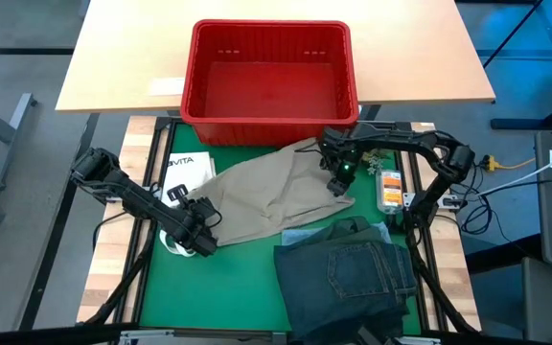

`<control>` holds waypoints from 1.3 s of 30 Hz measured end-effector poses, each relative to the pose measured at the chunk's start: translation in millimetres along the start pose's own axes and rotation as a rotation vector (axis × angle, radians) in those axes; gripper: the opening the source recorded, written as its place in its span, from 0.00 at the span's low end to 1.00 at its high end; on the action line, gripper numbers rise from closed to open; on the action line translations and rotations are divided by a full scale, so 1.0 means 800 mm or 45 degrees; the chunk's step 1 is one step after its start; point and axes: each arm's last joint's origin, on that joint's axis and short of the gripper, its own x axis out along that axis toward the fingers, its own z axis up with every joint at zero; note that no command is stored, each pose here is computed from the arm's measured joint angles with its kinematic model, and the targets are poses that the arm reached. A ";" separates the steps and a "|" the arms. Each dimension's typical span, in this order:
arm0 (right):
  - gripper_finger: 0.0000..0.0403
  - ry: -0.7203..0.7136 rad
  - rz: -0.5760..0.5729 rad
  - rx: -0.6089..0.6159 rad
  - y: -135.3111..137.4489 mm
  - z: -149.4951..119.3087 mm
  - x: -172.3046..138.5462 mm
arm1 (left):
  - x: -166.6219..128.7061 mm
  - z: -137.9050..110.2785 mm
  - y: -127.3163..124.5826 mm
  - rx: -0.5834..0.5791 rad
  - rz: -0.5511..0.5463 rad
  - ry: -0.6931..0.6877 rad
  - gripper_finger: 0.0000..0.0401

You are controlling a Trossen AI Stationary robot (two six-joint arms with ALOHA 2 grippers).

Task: Fold Laundry from Bin
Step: Fold the brown shorts

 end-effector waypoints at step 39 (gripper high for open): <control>0.51 0.190 -0.076 0.046 0.004 -0.065 -0.005 | -0.040 0.008 0.011 0.190 -0.104 0.223 0.32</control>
